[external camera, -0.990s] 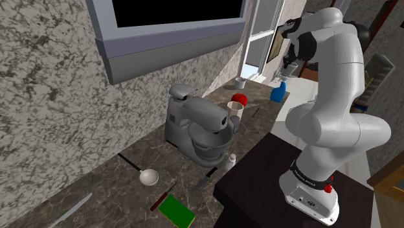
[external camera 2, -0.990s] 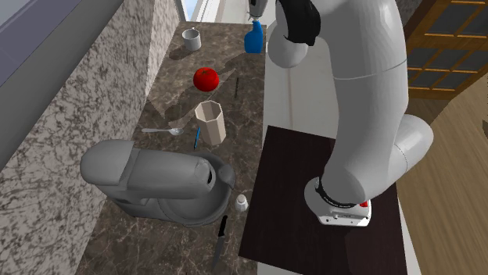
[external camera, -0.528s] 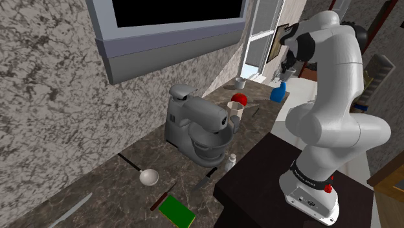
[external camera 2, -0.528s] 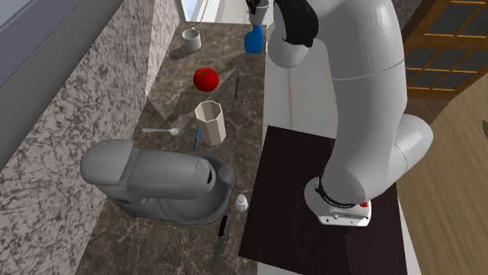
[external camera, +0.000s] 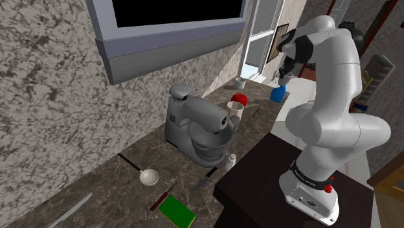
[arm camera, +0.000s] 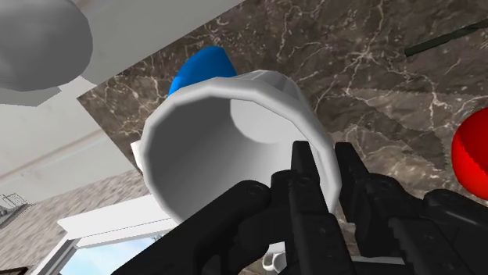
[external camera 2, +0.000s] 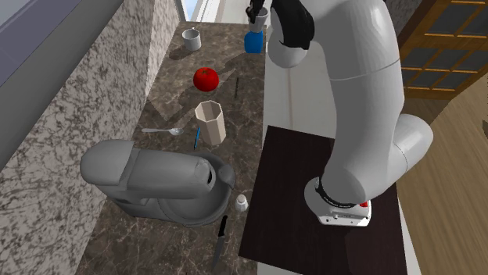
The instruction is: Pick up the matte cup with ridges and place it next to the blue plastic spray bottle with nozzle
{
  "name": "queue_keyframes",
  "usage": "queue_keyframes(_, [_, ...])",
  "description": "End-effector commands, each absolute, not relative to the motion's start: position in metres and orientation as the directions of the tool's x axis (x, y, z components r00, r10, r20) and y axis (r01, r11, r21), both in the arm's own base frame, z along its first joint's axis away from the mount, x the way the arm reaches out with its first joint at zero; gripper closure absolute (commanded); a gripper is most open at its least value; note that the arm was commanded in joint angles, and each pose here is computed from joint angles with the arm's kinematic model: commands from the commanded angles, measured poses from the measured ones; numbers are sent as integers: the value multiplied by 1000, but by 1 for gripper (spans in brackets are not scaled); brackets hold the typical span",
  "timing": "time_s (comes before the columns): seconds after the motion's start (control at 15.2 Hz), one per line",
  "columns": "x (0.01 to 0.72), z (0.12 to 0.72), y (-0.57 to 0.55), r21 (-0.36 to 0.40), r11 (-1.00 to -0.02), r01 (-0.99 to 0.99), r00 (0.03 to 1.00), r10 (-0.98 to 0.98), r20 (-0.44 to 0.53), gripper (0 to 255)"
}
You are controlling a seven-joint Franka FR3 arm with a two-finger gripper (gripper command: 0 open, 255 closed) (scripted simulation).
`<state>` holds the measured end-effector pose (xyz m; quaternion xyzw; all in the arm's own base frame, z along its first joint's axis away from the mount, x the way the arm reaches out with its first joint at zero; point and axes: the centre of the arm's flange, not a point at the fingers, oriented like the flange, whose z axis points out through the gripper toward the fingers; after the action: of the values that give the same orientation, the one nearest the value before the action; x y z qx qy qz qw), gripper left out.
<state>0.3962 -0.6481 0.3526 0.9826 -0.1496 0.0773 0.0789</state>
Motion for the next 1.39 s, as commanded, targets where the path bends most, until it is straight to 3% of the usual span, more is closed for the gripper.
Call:
queue_keyframes(0.0, [396,341,-648,133,-943,-306,943,-282,176,255])
queue_keyframes(1.32, [396,236,-648,133,-943,-306,943,-282,176,255])
